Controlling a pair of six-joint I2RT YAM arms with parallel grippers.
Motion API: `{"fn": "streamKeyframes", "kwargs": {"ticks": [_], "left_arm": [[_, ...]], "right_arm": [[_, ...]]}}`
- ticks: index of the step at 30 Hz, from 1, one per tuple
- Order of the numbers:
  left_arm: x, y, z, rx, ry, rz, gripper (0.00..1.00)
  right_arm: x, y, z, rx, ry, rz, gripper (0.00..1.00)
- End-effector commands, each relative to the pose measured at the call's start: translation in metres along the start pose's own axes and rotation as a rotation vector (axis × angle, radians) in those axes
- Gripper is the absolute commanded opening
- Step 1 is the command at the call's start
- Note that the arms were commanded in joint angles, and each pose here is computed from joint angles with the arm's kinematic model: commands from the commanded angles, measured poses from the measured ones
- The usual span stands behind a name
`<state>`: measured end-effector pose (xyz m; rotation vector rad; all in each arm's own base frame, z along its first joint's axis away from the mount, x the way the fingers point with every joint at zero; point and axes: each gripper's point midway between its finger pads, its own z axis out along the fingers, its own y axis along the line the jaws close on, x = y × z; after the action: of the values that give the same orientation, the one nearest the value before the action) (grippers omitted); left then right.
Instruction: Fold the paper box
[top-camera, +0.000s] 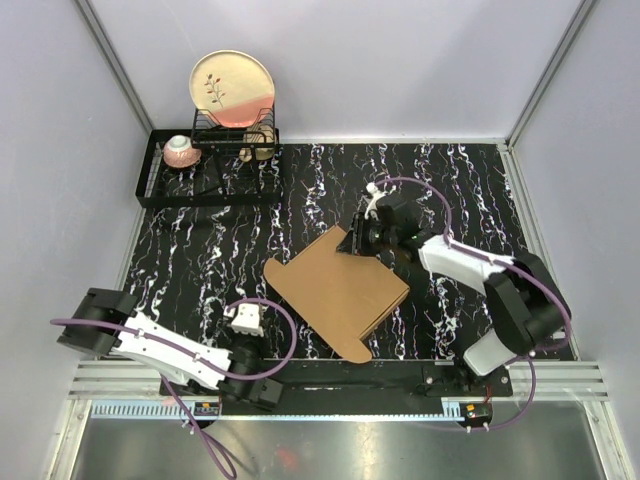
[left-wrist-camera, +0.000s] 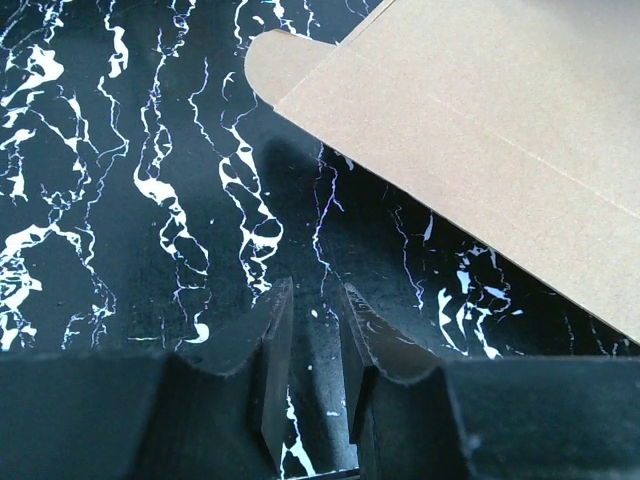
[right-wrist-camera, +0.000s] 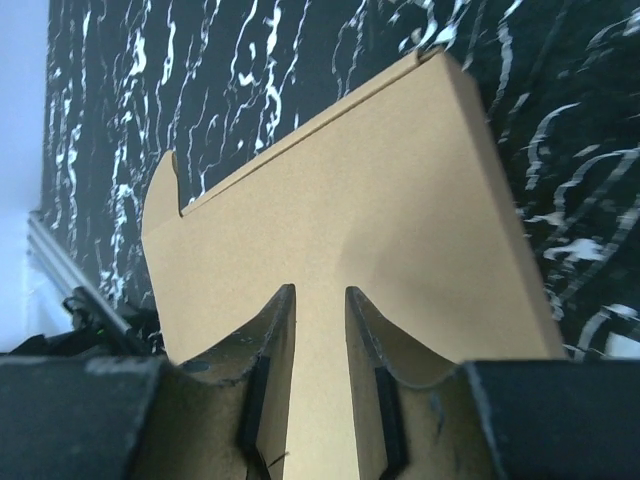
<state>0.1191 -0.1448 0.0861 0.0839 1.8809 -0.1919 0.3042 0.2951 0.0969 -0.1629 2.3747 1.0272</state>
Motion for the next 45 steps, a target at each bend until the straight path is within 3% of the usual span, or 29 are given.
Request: {"fn": "streamKeyframes", "kwargs": {"ticks": [1,10,18,31,38,42,45], "left_arm": [[-0.007,-0.017,-0.002,0.011,-0.023,-0.192,0.28],[-0.006,-0.019,-0.001,0.013,-0.032,-0.203,0.28],[-0.007,-0.03,-0.003,0.017,-0.047,-0.157,0.28],[-0.023,-0.008,0.003,0.031,-0.122,-0.206,0.3],[-0.034,-0.009,0.001,0.024,-0.146,-0.179,0.31],[-0.033,-0.014,0.001,0.023,-0.156,-0.16,0.31],[-0.034,-0.017,0.0,0.022,-0.154,-0.15,0.31]], "right_arm": [[-0.036,-0.001,-0.039,0.137,-0.103,-0.122,0.33],[0.052,-0.02,-0.048,0.043,0.038,0.019,0.34],[0.071,-0.038,-0.021,0.029,0.061,0.092,0.34],[0.005,-0.056,0.016,0.146,0.004,0.027,0.34],[-0.053,-0.04,-0.024,0.236,-0.174,-0.082,0.34],[-0.074,-0.057,-0.028,0.307,-0.159,-0.12,0.1],[-0.077,-0.06,-0.022,0.311,-0.158,-0.128,0.06]]}}
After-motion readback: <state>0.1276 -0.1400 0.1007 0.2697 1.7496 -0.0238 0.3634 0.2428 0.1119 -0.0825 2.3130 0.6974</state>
